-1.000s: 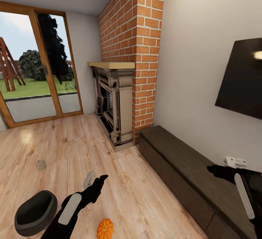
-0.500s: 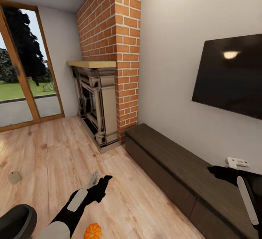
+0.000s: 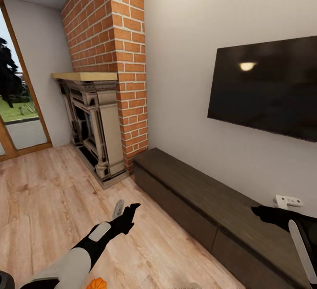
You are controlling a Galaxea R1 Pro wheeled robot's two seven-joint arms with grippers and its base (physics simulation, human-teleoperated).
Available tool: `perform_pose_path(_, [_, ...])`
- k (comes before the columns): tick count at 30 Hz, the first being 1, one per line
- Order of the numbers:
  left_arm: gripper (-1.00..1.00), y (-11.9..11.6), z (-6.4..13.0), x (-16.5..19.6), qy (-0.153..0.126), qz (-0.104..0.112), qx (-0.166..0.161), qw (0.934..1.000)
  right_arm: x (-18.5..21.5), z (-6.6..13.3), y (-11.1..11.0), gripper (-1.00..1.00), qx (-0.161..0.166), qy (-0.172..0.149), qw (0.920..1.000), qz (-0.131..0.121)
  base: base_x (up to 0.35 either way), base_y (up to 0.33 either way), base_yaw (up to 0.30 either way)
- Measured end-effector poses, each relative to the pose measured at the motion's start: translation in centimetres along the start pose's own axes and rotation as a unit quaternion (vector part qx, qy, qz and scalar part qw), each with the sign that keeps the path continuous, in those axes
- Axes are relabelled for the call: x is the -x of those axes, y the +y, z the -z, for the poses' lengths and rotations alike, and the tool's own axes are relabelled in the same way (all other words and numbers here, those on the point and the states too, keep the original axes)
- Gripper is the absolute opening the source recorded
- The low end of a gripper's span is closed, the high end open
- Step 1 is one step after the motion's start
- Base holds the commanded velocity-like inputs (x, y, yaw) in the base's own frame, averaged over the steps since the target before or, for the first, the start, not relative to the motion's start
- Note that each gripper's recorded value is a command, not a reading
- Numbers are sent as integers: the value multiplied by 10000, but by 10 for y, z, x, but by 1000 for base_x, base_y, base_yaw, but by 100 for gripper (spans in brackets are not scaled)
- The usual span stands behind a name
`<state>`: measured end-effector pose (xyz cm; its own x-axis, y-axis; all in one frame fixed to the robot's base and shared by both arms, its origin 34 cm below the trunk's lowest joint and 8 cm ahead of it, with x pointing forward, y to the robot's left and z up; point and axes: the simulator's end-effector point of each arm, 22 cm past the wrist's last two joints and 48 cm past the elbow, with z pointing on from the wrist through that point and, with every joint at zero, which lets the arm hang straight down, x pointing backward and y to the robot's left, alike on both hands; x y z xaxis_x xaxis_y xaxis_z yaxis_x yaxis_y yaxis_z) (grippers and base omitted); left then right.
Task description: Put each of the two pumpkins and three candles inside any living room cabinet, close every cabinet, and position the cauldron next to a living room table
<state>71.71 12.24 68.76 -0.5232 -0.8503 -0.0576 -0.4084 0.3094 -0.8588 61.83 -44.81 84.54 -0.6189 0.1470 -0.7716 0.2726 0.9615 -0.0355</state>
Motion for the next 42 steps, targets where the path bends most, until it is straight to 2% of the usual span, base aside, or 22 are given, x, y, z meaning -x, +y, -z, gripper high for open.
perform_pose_path(9, [100,10,-4,4,28,-99,-168,9998,-14,-10,3,100,28,4,10000,19,0,0,-299])
perform_pose_path(14, [100,7,0,35,-29,-177,-265,9995,-23,-16,3,100,15,40,10000,27,0,0,-299])
perform_pose_path(15, [100,7,3,43,-72,-190,-329,9992,-25,-17,4,100,20,52,10000,28,0,0,-299])
perform_pose_path(16, [100,8,15,62,-155,-215,-633,9976,-29,-18,4,100,23,104,9999,31,0,0,-299])
perform_pose_path(21, [100,38,24,71,-223,-153,-699,9972,-39,-23,6,100,40,142,9999,32,0,0,-299])
perform_pose_path(25, [100,65,33,86,-340,-135,-608,9975,-46,-27,7,100,50,147,9999,38,0,0,-299])
perform_pose_path(29, [100,89,50,110,-592,41,-704,9958,-53,-31,9,100,70,154,9999,38,0,0,-299])
perform_pose_path(32, [100,99,54,117,-643,93,-741,9951,-58,-35,10,100,76,160,9998,40,0,0,-299])
perform_pose_path(36, [100,112,65,122,-685,92,-827,9942,-70,-41,28,100,208,215,9993,205,0,0,-299])
perform_pose_path(41, [100,129,68,122,-691,161,-804,9942,-89,-49,59,100,452,290,9976,435,0,0,-299])
perform_pose_path(42, [100,131,67,121,-692,164,-801,9942,-91,-51,60,100,454,293,9976,443,0,0,-299])
